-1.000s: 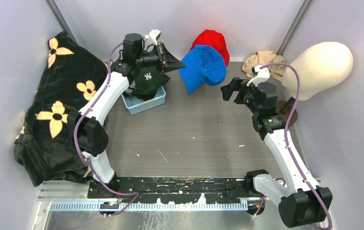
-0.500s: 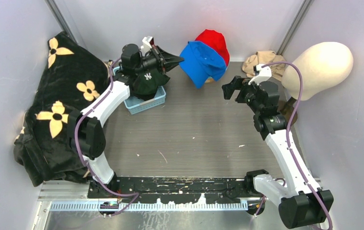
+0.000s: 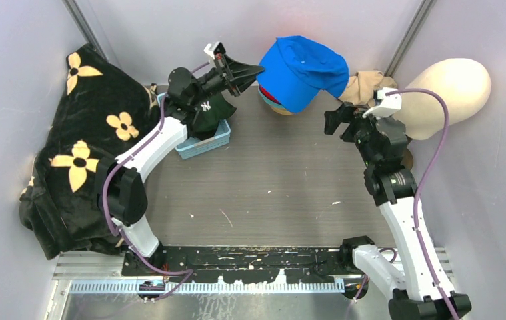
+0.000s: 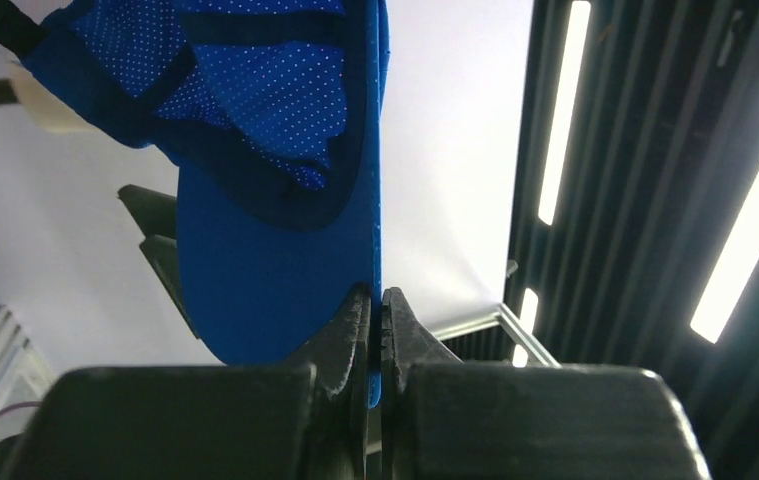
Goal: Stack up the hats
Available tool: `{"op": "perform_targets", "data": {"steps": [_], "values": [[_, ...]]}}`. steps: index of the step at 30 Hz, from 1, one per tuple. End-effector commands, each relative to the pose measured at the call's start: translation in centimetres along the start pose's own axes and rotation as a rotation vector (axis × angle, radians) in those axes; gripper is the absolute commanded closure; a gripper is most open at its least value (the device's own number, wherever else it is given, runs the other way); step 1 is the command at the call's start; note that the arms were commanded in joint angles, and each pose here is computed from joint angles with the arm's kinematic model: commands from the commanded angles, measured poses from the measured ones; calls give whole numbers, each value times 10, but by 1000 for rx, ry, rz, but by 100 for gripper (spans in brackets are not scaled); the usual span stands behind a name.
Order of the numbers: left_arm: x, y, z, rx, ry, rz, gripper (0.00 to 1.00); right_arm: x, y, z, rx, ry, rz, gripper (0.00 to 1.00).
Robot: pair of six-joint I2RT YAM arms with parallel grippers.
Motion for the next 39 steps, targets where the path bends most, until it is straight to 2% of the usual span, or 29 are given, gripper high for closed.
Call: {"op": "perform_targets", "data": {"steps": [1,7,15,25,30,37,39], "values": [[15,-5,-39,170,-24,46,100,-25,28,-13,133,-21,-142,0],[17,-9,-35,224,6,23,100,-9,47,-38,258,-58,-170,3],[6,-14,-31,276,50,3,100,33,52,-91,512,-81,-209,3],[7,-19,-35,286,43,46,100,68,47,-144,710,-87,-414,0],[5,-22,-32,277,36,53,100,75,37,-157,745,-97,-511,0],[3,-27,-23,262,29,66,100,82,26,-178,811,-1,-661,0],[2,-27,-23,263,25,71,100,83,21,-185,853,35,-651,0]]}}
Point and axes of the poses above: each gripper's point midway between its finger pads, its own y axis back along the fingers, its own z axis along the line the jaws close on, x = y × z, the point moved 5 cm from there along y, back along the fingers, and after that the axes turned 12 degrees about -y, right-handed, at the moved point
